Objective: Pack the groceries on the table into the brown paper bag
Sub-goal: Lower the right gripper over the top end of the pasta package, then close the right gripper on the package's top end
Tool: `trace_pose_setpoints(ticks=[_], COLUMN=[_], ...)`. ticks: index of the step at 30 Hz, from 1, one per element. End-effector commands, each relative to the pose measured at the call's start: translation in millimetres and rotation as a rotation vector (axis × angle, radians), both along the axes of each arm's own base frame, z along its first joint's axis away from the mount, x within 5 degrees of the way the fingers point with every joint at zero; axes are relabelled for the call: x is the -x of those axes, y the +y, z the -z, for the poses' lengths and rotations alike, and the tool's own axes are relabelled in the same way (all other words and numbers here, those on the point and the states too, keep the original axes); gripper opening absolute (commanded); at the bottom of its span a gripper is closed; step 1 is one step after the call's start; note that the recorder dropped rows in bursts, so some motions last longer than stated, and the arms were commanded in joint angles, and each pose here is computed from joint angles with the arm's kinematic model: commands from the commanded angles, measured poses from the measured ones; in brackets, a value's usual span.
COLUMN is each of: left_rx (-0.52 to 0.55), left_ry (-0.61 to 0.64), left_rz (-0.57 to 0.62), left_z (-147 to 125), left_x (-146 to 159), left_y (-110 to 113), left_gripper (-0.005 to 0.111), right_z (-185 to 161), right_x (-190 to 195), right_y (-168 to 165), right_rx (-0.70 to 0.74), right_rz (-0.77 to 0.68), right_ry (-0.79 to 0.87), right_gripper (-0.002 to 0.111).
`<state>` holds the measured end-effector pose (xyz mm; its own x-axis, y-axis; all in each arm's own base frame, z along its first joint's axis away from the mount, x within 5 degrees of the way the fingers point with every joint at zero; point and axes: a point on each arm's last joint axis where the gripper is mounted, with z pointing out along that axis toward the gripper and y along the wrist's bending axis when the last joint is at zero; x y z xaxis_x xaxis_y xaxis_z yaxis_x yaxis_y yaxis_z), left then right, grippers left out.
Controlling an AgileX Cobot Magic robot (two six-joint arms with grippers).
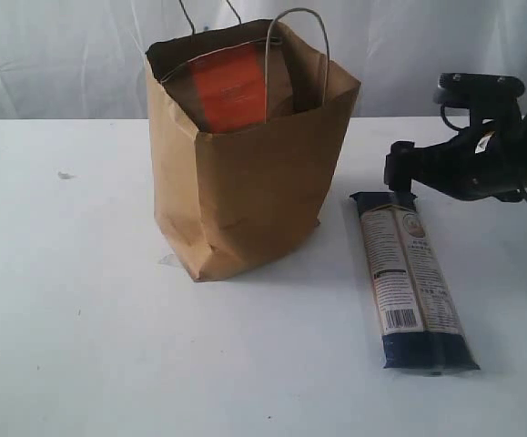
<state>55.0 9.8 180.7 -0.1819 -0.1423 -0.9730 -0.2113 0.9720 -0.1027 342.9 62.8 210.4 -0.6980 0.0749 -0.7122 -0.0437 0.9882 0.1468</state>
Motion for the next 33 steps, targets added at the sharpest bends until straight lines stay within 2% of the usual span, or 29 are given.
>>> trace_pose_setpoints(ticks=[1,5,10,13,26,33], left_rx=[-0.003,-0.003,-0.003,-0.003,-0.003,-0.003], left_ry=[-0.004,-0.004,-0.004,-0.004,-0.004,-0.004], left_rz=[0.002,0.002,0.002,0.002,0.002,0.002], left_z=[1,1,1,1,1,1], left_x=[0,0,0,0,0,0], left_y=[0,0,0,0,0,0], left_gripper=[0.000,0.000,0.000,0.000,0.000,0.000], right_z=[0,6,27,37,65,72], right_x=[-3,-18,-42,-52,-64,-63], right_y=[-4,-1,3,5,9,16], right_rx=[-0.001,0.037,0.101,0.106,0.120,0.065], right_rz=[0.013,-0.018,-0.068,-0.070,-0.095,-0.146], right_ry=[-0.006,0.049,0.255,0.318,0.335,0.357], right_gripper=[0.105,0.105,0.105,0.105,0.105,0.105])
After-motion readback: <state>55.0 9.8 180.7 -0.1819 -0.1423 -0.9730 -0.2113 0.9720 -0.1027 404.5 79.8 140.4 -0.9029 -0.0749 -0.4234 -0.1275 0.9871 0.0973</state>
